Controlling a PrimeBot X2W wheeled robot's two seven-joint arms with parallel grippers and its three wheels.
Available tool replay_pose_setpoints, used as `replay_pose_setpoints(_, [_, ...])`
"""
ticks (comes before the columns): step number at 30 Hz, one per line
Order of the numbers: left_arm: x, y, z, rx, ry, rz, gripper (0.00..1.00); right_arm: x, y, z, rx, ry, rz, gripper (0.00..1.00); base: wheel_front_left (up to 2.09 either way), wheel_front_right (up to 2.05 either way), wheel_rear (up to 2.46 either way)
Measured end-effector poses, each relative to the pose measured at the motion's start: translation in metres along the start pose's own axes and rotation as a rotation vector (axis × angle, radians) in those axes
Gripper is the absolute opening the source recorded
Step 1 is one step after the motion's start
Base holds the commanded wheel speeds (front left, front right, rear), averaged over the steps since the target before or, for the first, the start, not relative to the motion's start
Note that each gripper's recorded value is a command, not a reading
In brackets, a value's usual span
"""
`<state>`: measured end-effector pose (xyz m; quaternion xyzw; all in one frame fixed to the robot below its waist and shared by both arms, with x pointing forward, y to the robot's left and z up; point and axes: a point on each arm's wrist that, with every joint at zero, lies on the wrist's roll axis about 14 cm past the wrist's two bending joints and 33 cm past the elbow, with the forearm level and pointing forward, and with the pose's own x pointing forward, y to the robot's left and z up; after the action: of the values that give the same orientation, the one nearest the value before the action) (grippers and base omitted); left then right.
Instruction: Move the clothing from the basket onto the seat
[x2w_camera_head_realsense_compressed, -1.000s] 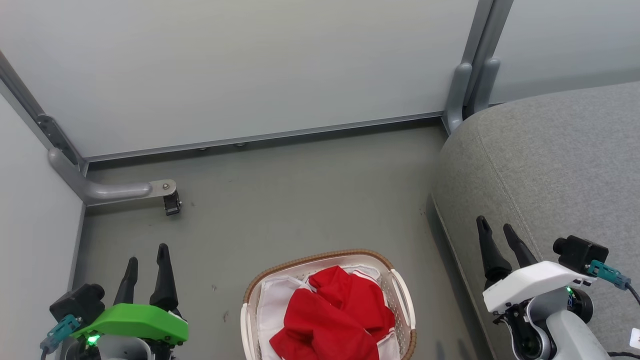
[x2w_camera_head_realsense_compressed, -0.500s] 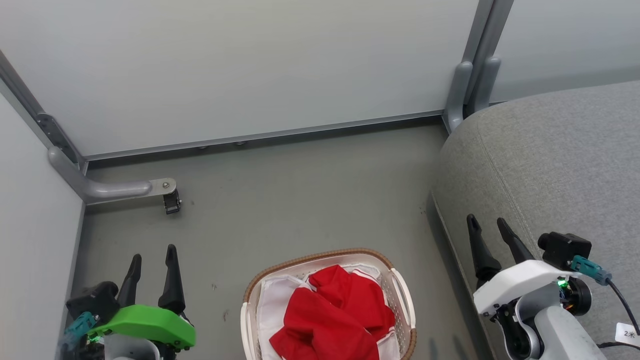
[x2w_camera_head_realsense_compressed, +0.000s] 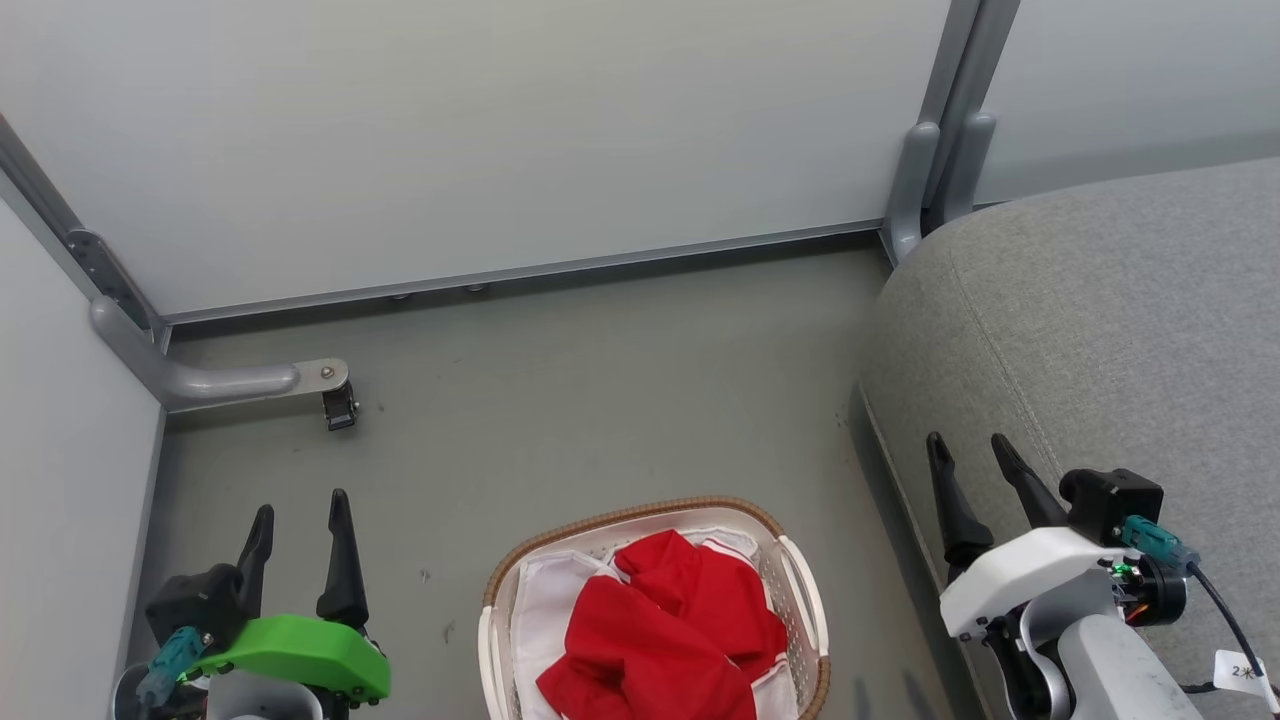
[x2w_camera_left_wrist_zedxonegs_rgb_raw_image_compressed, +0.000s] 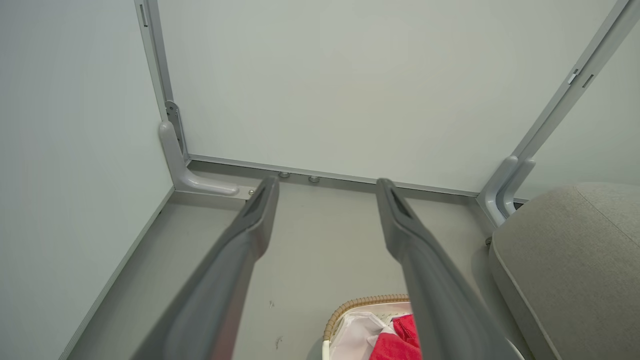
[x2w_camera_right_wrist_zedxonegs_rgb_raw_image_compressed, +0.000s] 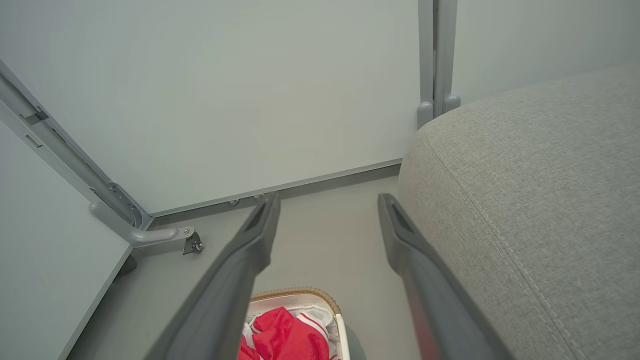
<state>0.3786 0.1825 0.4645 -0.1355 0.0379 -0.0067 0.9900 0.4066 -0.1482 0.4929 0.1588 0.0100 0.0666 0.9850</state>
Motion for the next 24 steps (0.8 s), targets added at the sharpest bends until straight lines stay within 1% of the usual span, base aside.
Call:
replay_pose_setpoints(7, [-0.001, -0.003, -0.003, 0.055, 0.006, -0.017, 1.0, 0.001, 0.004, -0.001, -0.051, -0.001, 0.017, 1.0, 0.0, 0.0, 0.0])
replay_pose_setpoints(15, [-0.004, -0.005, -0.008, 0.091, 0.014, -0.028, 1.0, 0.001, 0.01, -0.003, -0.09, -0.002, 0.039, 1.0, 0.0, 0.0, 0.0])
replay_pose_setpoints(24, [-0.004, -0.01, -0.01, 0.102, 0.011, -0.046, 1.0, 0.002, 0.013, -0.005, -0.14, -0.003, 0.058, 1.0, 0.0, 0.0, 0.0])
